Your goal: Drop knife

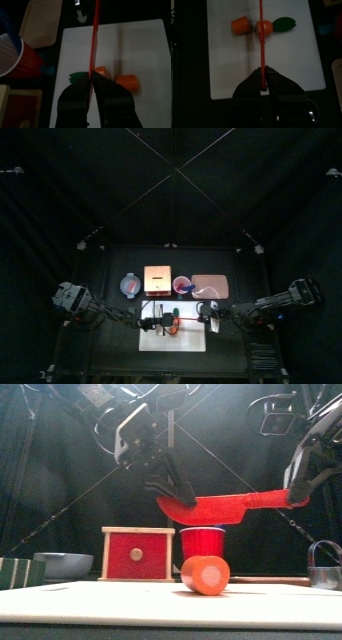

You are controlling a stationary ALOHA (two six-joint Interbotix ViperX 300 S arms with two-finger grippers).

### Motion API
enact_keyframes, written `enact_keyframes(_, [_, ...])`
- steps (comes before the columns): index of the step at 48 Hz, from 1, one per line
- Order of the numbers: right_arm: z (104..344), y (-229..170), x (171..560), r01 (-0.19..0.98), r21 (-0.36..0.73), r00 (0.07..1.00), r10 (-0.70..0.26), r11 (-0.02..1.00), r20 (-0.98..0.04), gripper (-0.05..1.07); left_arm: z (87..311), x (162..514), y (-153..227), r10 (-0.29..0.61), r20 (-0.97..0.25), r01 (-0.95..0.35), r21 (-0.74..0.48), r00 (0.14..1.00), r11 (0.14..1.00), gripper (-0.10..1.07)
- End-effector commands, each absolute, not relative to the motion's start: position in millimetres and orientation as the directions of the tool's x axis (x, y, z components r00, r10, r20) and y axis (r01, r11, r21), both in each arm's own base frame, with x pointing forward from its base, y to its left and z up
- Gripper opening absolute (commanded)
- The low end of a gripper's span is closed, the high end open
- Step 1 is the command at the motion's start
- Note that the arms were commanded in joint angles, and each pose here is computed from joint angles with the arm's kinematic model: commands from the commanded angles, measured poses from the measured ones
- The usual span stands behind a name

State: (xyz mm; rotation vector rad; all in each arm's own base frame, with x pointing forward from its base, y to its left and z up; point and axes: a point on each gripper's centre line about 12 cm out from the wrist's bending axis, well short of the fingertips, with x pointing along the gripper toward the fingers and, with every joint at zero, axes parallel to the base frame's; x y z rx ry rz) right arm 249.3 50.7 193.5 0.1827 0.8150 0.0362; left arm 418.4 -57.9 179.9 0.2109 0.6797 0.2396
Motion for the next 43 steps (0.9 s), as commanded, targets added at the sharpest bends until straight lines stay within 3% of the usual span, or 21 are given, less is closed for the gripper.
enact_keyframes(1, [202.7, 51.3, 246.3, 0.029, 0.171, 0.693, 0.103, 0.985, -0.713, 0.27, 199.1, 424.7, -48.8, 0.327, -0.552, -0.202, 0.276, 0.767, 0.94, 0.52])
enact_keyframes(10, [220.5, 46.2, 242.8, 0.027, 0.138, 0.711, 0.078, 0.99, -0.699, 0.27, 208.3, 429.6, -45.1, 0.329, -0.535, -0.217, 0.262, 0.778, 0.94, 0.7])
enact_keyframes(23, [227.9, 38.9, 237.5, 0.032, 0.115, 0.733, 0.055, 0.993, -0.678, 0.27, 216.9, 428.1, -40.7, 0.364, -0.519, -0.258, 0.267, 0.773, 0.929, 1.0])
enact_keyframes(34, [229.7, 33.0, 231.7, 0.102, 0.177, 0.716, 0.051, 0.979, -0.696, 0.28, 226.9, 423.7, -36.2, 0.425, -0.495, -0.31, 0.3, 0.758, 0.902, 1.03])
enact_keyframes(43, [235.2, 32.6, 216.6, 0.263, 0.378, 0.64, 0.132, 0.888, -0.757, 0.28, 220.2, 421.0, -34.2, 0.445, -0.508, -0.324, 0.312, 0.737, 0.893, 1.03])
